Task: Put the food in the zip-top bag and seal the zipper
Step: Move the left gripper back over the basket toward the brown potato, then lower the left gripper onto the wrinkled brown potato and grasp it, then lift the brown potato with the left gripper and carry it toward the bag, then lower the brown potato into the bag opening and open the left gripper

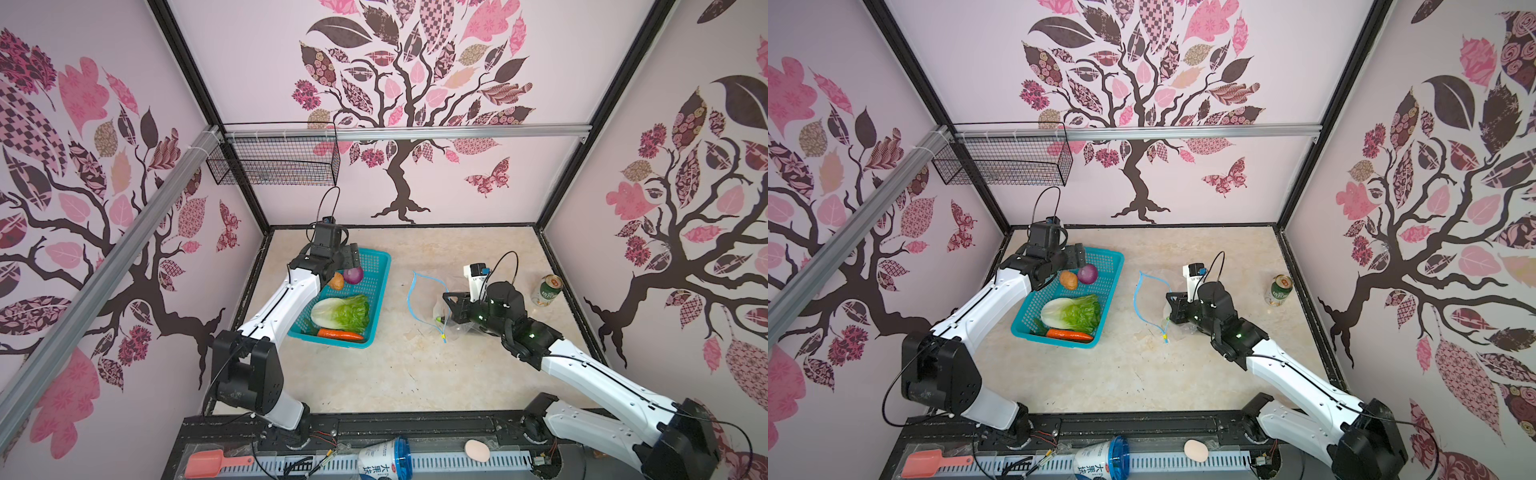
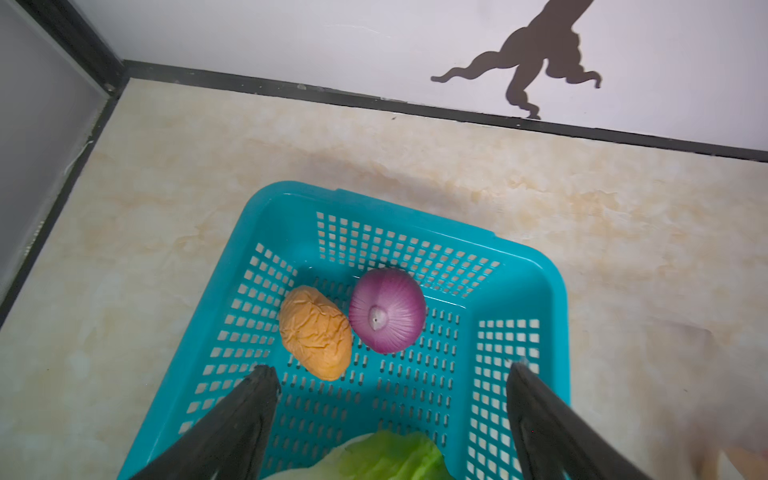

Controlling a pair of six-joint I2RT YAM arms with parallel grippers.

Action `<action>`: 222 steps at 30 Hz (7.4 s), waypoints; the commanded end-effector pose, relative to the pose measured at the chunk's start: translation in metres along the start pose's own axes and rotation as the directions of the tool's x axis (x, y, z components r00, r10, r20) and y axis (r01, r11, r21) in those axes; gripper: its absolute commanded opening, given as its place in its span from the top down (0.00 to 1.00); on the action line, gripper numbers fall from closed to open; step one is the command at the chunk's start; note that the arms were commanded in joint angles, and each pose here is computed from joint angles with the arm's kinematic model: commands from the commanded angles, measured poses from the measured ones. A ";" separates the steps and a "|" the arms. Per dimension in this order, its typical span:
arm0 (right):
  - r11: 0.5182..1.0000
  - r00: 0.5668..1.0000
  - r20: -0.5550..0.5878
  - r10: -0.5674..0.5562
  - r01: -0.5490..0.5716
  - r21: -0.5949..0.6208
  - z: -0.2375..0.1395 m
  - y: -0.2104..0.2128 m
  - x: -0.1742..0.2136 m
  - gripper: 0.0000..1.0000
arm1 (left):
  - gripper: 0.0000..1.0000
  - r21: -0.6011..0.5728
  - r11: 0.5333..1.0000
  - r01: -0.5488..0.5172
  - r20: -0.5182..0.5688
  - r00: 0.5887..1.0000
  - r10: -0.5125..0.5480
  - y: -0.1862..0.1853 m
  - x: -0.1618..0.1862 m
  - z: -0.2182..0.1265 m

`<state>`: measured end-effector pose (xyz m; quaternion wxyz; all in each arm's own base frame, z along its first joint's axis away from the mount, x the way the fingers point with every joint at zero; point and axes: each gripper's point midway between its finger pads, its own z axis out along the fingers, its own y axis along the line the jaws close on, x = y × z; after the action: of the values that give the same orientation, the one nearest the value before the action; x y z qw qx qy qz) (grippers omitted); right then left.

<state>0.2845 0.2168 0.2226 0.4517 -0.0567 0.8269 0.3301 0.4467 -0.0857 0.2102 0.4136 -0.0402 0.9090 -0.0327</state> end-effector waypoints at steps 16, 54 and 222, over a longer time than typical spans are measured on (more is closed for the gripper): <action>1.000 0.998 -0.060 0.010 -0.009 0.028 0.017 -0.004 0.006 1.00 | 0.30 -0.077 0.997 -0.014 -0.129 0.992 0.004 0.036 0.042 0.067; 0.998 0.999 -0.046 -0.004 0.007 0.064 0.006 -0.006 -0.001 1.00 | 0.17 -0.059 0.998 0.013 -0.287 0.958 -0.029 0.051 0.091 0.123; 0.995 0.992 0.099 0.078 -0.071 -0.075 -0.015 0.001 0.001 1.00 | 0.22 0.678 0.735 0.015 -0.206 0.964 0.170 -0.259 0.145 -0.106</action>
<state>0.2696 0.2172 0.2208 0.4627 -0.0360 0.7935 0.3936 0.2878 -0.3547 0.1633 0.2567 0.1542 0.9001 -0.3166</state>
